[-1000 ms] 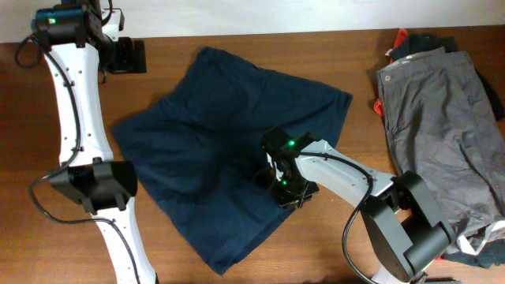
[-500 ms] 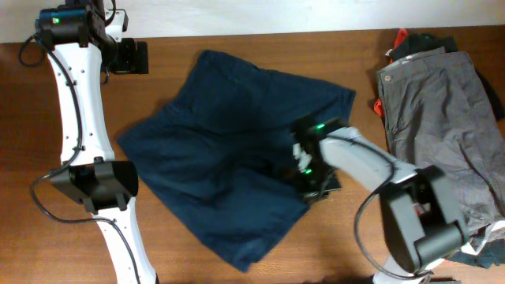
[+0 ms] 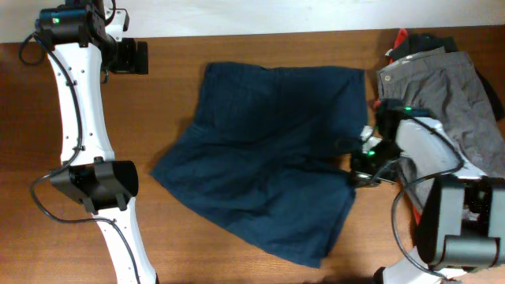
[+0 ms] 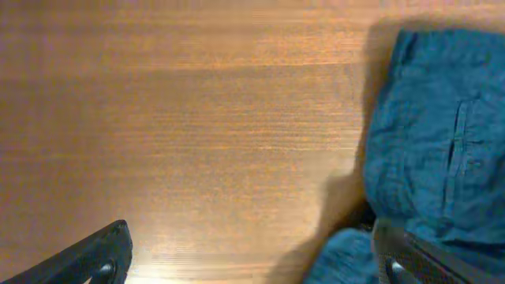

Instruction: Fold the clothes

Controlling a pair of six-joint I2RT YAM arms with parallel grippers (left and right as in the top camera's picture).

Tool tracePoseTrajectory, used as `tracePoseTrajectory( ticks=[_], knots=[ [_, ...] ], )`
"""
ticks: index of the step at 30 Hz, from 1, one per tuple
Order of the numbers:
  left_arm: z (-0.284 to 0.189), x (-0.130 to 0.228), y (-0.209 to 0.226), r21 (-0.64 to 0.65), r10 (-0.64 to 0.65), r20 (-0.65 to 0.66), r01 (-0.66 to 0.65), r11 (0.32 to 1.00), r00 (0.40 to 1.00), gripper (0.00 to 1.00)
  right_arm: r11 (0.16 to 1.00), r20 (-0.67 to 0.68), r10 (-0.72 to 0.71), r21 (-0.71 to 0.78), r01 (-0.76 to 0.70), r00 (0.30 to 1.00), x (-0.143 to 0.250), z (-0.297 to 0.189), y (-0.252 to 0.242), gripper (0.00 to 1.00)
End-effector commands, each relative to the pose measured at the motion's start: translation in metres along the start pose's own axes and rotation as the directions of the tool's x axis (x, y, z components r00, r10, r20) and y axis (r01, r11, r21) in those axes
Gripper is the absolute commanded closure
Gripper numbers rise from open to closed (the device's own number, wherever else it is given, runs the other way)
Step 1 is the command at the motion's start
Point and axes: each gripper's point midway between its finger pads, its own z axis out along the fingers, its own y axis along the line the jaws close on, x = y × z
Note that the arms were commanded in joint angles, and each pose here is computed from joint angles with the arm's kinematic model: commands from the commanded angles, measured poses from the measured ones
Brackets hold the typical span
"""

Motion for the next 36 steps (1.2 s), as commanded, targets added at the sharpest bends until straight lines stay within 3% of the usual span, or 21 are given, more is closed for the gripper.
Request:
tracePoseTrajectory(
  ticks=[1,3,4,5,8,11,16,32,36],
  knots=[
    [-0.005,-0.011,-0.022,0.107,0.116,0.066,-0.123,0.987,0.991,0.04,0.999,0.02,-0.034,-0.006,0.035,0.999,0.001,-0.015,-0.01,0.69],
    [-0.003,-0.024,-0.035,0.14,0.174,0.127,-0.191,0.971,0.977,0.04,0.998,0.034,-0.066,-0.005,0.066,0.997,0.002,-0.029,-0.004,0.35],
    [-0.001,-0.029,-0.04,0.149,0.191,0.15,-0.213,0.966,0.97,0.04,0.997,0.044,-0.075,-0.003,0.075,0.996,0.002,-0.034,-0.002,0.3],
    [0.005,-0.04,-0.054,0.163,0.224,0.191,-0.256,0.953,0.956,0.04,0.995,0.086,-0.1,0.0,0.1,0.991,-0.001,-0.049,0.007,0.2],
    [0.027,-0.05,-0.081,0.18,0.289,0.223,-0.33,0.927,0.931,0.04,0.987,0.174,-0.157,0.009,0.158,0.972,-0.007,-0.079,0.026,0.11],
    [0.081,-0.049,-0.128,0.256,0.368,0.23,-0.421,0.87,0.901,0.04,0.973,0.272,-0.226,0.019,0.229,0.935,-0.009,-0.108,0.051,0.09],
    [0.145,-0.032,-0.155,0.319,0.387,0.178,-0.425,0.847,0.905,0.04,0.956,0.292,-0.287,0.031,0.291,0.912,-0.005,-0.114,0.071,0.09],
    [0.222,0.004,-0.2,0.454,0.37,0.11,-0.378,0.807,0.922,0.09,0.947,0.293,-0.314,0.036,0.318,0.903,-0.004,-0.112,0.079,0.1],
    [0.24,0.004,-0.2,0.436,0.316,0.088,-0.322,0.84,0.945,0.1,0.948,0.293,-0.314,0.039,0.317,0.903,-0.004,-0.112,0.079,0.1]
  ],
)
